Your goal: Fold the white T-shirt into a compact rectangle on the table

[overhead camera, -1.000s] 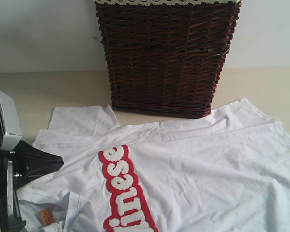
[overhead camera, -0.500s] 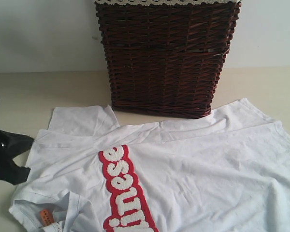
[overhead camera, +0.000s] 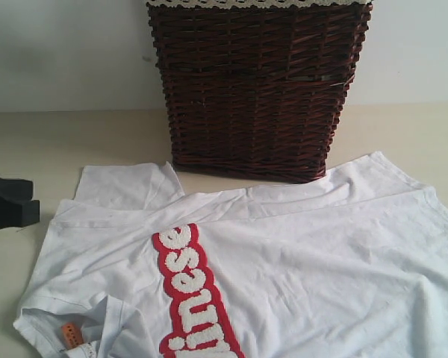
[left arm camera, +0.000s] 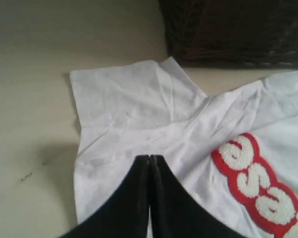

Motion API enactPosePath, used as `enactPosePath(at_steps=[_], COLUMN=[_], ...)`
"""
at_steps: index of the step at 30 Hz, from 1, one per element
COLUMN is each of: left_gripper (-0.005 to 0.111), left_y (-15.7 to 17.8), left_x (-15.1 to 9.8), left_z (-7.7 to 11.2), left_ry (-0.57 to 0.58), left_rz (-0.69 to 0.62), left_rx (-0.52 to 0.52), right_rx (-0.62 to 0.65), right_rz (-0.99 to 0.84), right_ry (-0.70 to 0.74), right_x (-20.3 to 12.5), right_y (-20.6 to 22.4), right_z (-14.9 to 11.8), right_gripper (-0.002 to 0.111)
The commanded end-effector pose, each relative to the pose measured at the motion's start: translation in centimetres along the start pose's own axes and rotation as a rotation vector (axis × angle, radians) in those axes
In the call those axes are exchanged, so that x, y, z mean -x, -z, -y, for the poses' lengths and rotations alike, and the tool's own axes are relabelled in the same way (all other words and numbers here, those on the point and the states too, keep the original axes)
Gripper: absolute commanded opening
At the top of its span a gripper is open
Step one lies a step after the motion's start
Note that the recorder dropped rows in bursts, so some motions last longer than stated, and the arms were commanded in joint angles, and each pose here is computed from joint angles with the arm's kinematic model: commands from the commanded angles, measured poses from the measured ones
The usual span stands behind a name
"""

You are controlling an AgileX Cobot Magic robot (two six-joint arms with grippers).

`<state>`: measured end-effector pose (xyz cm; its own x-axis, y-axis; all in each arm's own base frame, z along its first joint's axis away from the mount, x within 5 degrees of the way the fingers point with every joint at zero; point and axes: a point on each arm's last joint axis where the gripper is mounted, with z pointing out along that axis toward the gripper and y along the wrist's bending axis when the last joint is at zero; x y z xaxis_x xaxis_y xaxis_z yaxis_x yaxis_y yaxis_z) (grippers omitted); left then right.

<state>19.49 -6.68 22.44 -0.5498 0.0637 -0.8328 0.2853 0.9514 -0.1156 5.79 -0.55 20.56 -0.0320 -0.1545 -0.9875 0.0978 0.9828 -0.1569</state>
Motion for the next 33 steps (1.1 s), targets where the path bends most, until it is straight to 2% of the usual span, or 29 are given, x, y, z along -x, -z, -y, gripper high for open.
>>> enactPosePath(at_steps=[1,3,8,9,11,15,16,17,18,19,20,22,23,25,27,29,30,33], left_gripper=[0.000,0.000,0.000,0.000,0.000,0.000,0.000,0.000,0.000,0.000,0.000,0.000,0.000,0.000,0.002,0.016,0.032,0.054], left_y=[0.4,0.4,0.7,0.8,0.9,0.4,0.4,0.4,0.9,1.6,3.4,4.7,4.9,4.5,3.7,2.7,2.3,1.8], left_x=[1.4,1.3,-0.7,-1.2,-2.4,-4.0,-4.0,-4.4,-5.4,-6.3,-7.7,-8.2,-8.2,-8.3,-8.5,-9.3,-10.0,-11.5], left_z=[0.4,0.8,2.8,3.0,3.3,2.4,2.2,2.2,3.0,4.2,6.2,7.1,7.2,7.0,6.5,5.9,5.6,5.1], left_ry=[0.000,-0.108,-0.714,-0.813,-0.929,-0.981,-0.921,-1.040,-1.128,-1.069,-0.856,-0.804,-0.804,-0.813,-0.870,-0.944,-0.980,-1.061], left_rz=[0.051,0.050,0.085,0.099,0.111,0.032,0.014,-0.004,0.000,0.025,0.029,0.077,0.086,0.072,0.047,0.010,-0.015,-0.051], left_rx=[-0.034,-0.072,-0.320,-0.353,-0.408,-0.340,-0.321,-0.349,-0.485,-0.647,-0.984,-1.192,-1.209,-1.177,-1.086,-1.012,-0.997,-1.006], right_rx=[0.003,0.003,0.003,0.003,0.003,0.003,0.003,0.003,0.003,0.003,0.003,0.003,0.003,0.003,0.003,0.003,0.003,0.003], right_rz=[0.002,0.002,0.002,0.002,0.002,0.002,0.002,0.002,0.002,0.002,0.002,0.002,0.002,0.002,0.002,0.002,0.002,0.002], right_ry=[0.002,0.002,0.002,0.002,0.002,0.002,0.002,0.002,0.002,0.002,0.002,0.002,0.002,0.002,0.002,0.002,0.002,0.002], right_x=[-0.1,-0.1,-0.1,-0.1,-0.1,-0.1,-0.1,-0.1,-0.1,-0.1,-0.1,-0.1,-0.1,-0.1,-0.1,-0.1,-0.1,-0.1], right_y=[0.0,0.0,0.0,0.0,0.0,0.0,0.0,0.0,0.0,0.0,0.0,0.0,0.0,0.0,0.0,0.0,0.0,0.0], right_z=[0.0,0.0,0.0,0.0,0.0,0.0,0.0,0.0,0.0,0.0,0.0,0.0,0.0,0.0,0.0,0.0,0.0,0.0], right_gripper=[0.023,0.023,0.023,0.023,0.023,0.023,0.023,0.023,0.023,0.023,0.023,0.023,0.023,0.023,0.023,0.023,0.023,0.023])
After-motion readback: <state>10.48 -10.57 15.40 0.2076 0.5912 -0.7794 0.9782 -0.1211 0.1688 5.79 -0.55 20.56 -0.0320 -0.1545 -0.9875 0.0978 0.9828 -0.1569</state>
